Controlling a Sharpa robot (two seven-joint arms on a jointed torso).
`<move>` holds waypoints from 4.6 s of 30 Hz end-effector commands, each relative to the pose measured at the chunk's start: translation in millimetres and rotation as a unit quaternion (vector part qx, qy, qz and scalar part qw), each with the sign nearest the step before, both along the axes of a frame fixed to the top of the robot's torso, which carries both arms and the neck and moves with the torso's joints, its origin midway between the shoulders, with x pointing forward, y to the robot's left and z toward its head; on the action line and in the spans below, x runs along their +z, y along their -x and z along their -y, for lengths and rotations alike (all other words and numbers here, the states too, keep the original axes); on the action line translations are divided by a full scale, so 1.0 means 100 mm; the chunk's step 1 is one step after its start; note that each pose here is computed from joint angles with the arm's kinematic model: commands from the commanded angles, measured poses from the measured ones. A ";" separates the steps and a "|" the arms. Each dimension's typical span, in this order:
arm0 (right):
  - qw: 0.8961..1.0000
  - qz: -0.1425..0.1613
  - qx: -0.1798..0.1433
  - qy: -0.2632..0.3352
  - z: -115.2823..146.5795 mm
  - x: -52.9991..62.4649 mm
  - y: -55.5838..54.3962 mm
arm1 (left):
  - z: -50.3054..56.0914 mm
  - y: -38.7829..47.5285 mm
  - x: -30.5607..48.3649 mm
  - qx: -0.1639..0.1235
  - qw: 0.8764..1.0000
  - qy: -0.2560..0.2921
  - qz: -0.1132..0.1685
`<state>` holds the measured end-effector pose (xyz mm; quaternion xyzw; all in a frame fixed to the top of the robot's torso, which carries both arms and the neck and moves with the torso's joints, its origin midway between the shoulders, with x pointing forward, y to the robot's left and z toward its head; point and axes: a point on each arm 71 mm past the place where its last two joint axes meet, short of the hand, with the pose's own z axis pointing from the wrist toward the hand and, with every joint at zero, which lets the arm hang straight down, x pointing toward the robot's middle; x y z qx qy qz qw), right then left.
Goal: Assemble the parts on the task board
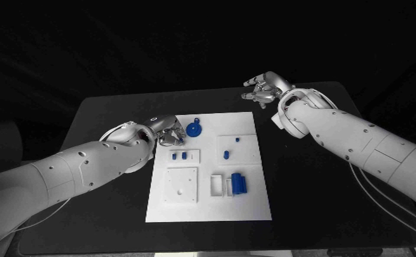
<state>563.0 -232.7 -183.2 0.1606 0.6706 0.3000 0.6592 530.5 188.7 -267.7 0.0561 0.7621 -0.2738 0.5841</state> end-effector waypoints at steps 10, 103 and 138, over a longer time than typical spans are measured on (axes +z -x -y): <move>1.000 0.000 0.007 0.000 -0.01 0.00 0.01 | 0.02 0.016 -0.032 -0.006 1.000 0.001 -0.012; 0.999 -0.014 0.036 0.004 0.00 -0.03 0.01 | -0.12 -0.012 -0.138 0.019 1.000 -0.003 -0.017; 0.926 -0.012 0.174 0.335 -0.50 -0.35 0.52 | -0.90 -0.178 0.838 0.197 0.910 0.359 -0.065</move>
